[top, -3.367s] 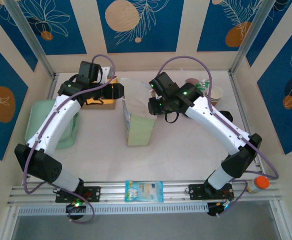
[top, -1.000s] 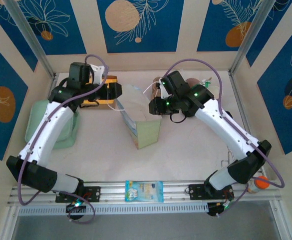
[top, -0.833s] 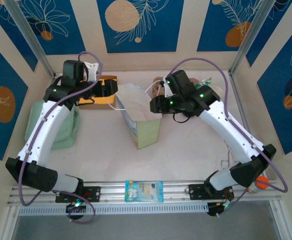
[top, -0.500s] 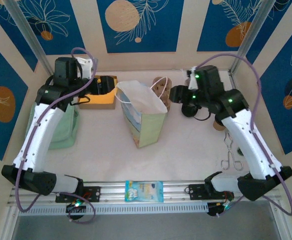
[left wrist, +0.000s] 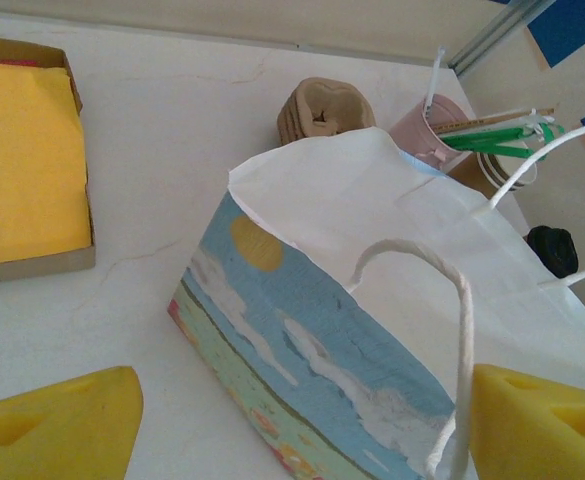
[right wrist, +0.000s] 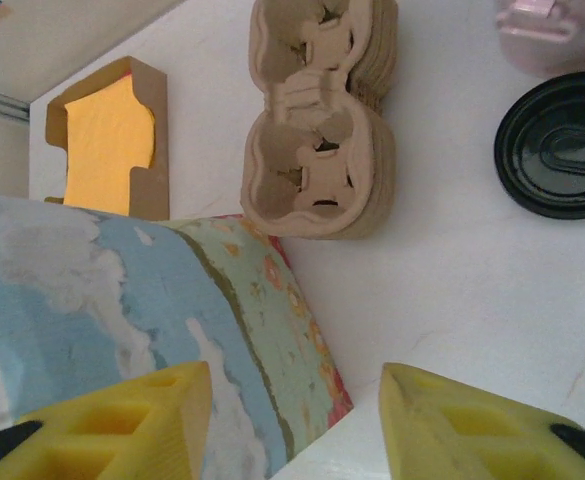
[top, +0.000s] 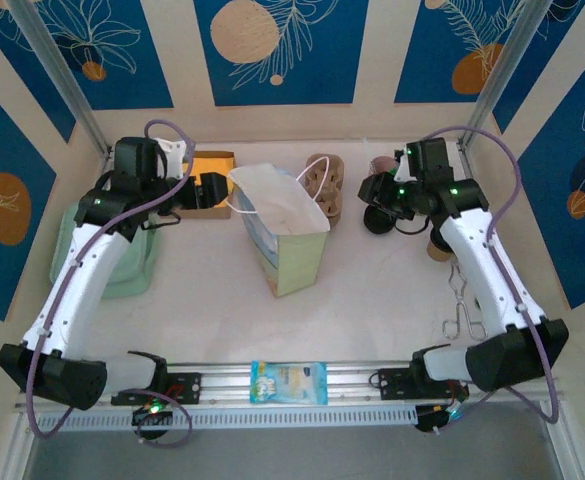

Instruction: Pack the takeout coffee

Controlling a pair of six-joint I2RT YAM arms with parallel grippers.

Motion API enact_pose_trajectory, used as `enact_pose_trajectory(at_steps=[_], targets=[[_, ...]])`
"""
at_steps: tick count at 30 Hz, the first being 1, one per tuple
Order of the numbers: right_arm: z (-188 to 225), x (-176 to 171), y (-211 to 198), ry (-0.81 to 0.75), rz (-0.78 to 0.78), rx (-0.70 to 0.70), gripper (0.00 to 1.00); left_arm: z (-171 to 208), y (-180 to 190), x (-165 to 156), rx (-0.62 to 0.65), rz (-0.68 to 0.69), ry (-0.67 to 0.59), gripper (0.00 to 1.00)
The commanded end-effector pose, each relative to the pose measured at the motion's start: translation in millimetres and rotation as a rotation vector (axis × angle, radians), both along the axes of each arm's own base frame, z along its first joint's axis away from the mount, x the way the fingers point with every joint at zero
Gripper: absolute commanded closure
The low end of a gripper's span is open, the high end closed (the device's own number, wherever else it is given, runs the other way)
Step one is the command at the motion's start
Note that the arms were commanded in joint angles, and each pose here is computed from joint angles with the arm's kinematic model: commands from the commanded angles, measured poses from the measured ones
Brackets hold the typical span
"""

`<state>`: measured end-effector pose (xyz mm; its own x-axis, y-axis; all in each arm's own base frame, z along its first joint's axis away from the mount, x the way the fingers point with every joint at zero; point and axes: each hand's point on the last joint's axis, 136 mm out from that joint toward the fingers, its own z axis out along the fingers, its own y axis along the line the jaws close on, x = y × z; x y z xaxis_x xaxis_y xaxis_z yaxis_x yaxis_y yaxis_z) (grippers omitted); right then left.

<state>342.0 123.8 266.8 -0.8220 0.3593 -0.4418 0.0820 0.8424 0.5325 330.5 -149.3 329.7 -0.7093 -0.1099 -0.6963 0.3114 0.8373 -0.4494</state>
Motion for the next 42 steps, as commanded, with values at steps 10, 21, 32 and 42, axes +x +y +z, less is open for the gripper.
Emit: enact_pose_trajectory(at_steps=[10,21,32,42], targets=[[-104.6,54.9,30.9,0.217,0.016,0.045,0.59,-13.2,9.2,-4.5,-0.012,0.043,0.02,0.18],[-134.6,77.6,43.5,0.262,0.01,0.065,0.67,-19.4,13.4,-4.2,-0.008,0.055,0.03,0.18],[-144.4,83.8,52.2,0.282,0.02,0.07,0.71,-23.4,16.7,-4.1,-0.011,0.059,0.039,0.18],[-139.0,83.4,50.7,0.269,0.006,0.072,0.94,-24.2,21.4,-4.8,-0.015,0.068,0.038,0.18]])
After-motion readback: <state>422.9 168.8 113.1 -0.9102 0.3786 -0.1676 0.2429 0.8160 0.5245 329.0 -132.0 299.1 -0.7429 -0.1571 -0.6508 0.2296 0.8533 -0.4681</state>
